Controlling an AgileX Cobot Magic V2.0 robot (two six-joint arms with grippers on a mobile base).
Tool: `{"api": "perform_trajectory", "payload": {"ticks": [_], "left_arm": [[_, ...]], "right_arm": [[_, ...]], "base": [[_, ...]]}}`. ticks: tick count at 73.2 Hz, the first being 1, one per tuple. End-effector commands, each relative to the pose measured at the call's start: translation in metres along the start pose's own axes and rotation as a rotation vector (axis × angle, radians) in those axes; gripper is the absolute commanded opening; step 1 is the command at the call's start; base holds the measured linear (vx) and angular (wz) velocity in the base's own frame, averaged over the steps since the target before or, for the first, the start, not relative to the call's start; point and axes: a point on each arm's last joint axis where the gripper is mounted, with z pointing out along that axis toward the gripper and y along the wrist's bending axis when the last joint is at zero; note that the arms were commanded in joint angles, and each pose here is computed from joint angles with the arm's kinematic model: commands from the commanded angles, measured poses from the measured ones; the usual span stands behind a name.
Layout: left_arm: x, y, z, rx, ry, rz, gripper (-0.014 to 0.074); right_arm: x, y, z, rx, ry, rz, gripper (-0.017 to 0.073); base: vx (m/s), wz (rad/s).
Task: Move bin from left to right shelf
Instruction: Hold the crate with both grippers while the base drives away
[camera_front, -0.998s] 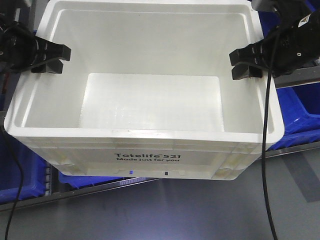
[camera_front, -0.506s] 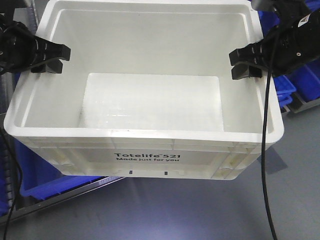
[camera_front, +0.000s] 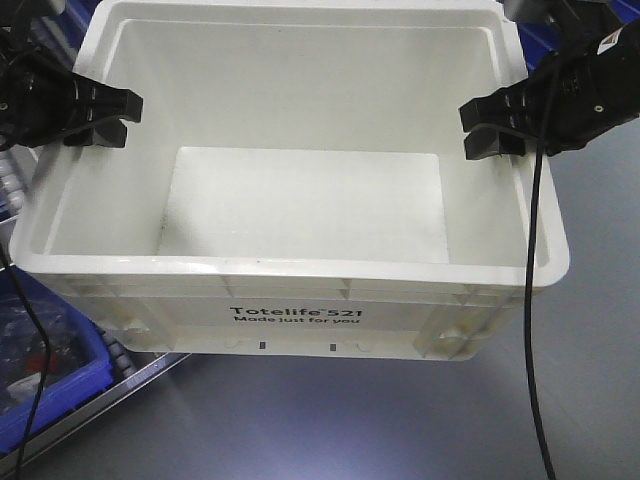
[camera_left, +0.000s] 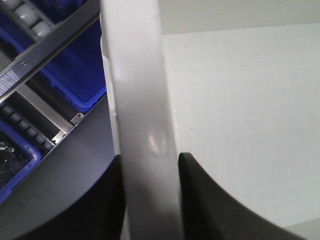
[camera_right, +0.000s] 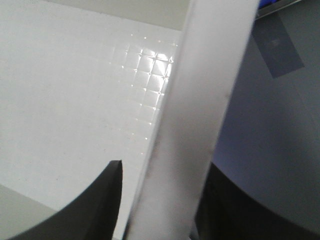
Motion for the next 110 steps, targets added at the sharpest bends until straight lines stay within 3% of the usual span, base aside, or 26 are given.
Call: {"api": "perform_trajectory", "payload": {"ticks": [1, 61, 110], "left_arm": [[-0.0166, -0.007, -0.0343, 0.025, -0.209, 0.029, 0.0003], [-0.0166, -0.007, -0.0343, 0.025, -0.209, 0.029, 0.0003], [-0.0166, -0.007, -0.0343, 0.025, -0.209, 0.029, 0.0003]], "right_arm": [[-0.0122, 0.0029, -0.0264, 0.014, -0.155, -0.017, -0.0005], [-0.0122, 0.0029, -0.0264, 0.014, -0.155, -0.017, -0.0005], [-0.0122, 0.0029, -0.0264, 0.014, -0.155, -0.017, -0.0005]], "base": [[0.0, -0.55], [0.09, -0.47], [0.19, -0.68]]}}
